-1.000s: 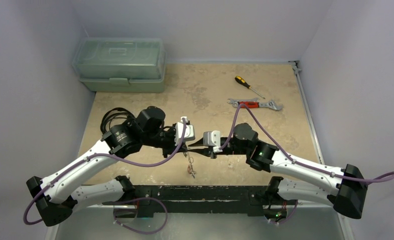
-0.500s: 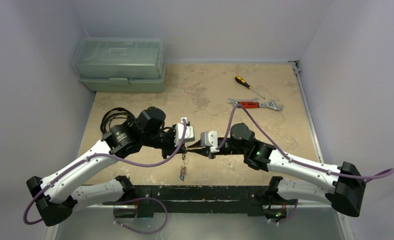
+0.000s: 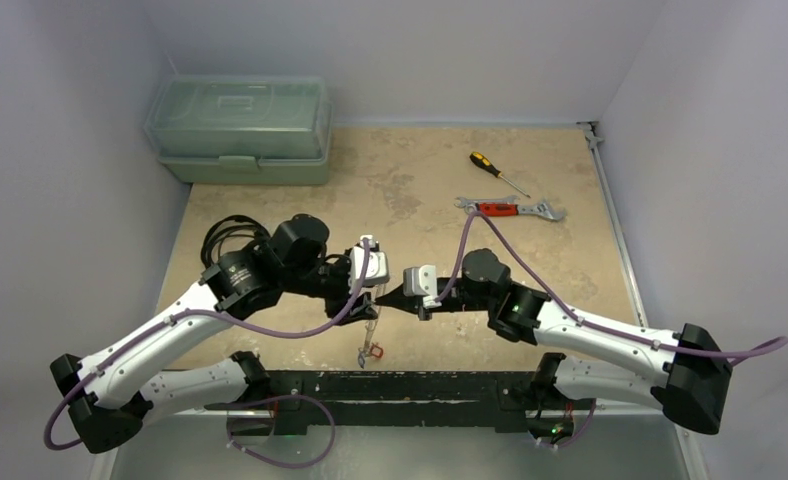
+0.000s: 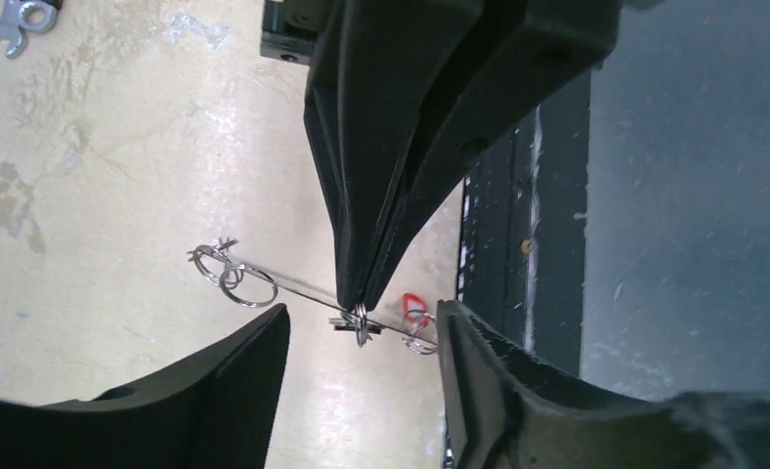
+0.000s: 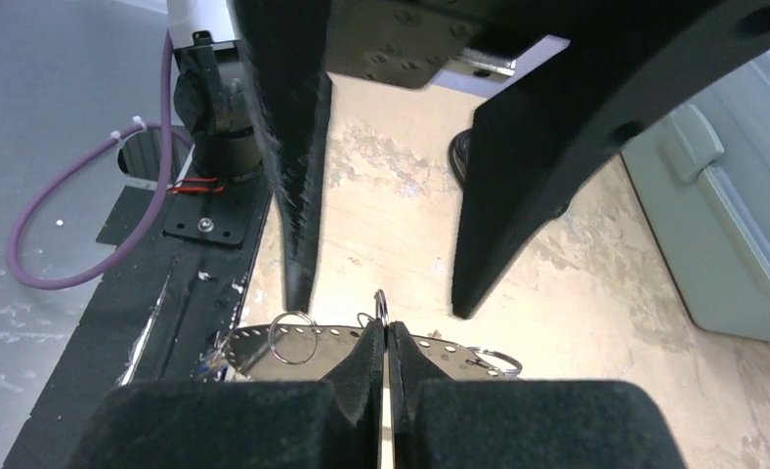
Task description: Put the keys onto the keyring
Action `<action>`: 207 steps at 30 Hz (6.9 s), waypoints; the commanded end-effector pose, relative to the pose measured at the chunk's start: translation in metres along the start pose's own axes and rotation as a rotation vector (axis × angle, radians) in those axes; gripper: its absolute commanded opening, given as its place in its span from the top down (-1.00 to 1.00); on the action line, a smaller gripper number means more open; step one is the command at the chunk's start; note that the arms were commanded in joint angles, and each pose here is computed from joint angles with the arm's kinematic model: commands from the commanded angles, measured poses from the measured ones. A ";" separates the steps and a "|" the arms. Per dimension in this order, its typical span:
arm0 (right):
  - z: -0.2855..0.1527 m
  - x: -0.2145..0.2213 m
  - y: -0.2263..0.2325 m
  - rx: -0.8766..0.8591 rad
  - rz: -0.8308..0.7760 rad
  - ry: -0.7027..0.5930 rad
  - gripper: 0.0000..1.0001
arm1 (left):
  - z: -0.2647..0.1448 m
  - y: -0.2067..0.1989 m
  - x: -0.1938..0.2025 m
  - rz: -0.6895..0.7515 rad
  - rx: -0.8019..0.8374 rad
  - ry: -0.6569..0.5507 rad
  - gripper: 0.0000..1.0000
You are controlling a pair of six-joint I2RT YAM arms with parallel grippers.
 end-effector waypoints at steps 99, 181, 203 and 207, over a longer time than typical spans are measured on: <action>-0.027 -0.052 -0.001 0.127 -0.064 -0.340 1.00 | 0.002 -0.013 -0.017 0.263 0.016 -0.457 1.00; 0.023 -0.060 -0.127 0.675 0.207 -0.362 1.00 | -0.108 0.102 0.028 0.010 -1.097 -0.335 -0.97; -0.030 0.121 -0.082 0.998 0.605 -0.178 1.00 | -0.103 0.101 0.027 0.018 -1.062 -0.331 -0.97; -0.034 0.127 -0.078 1.008 0.624 -0.172 1.00 | -0.101 0.101 0.028 0.019 -1.057 -0.326 -0.97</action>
Point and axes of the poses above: each gripper's point midway between its finger pads, its own z axis out along the fingers, its own y axis along the line the jaws close on, x = y × z, the point moved 3 cm from there along -z, back along the fingers, and after that the axes turned 2 degrees about -z, right-handed, at the moved point
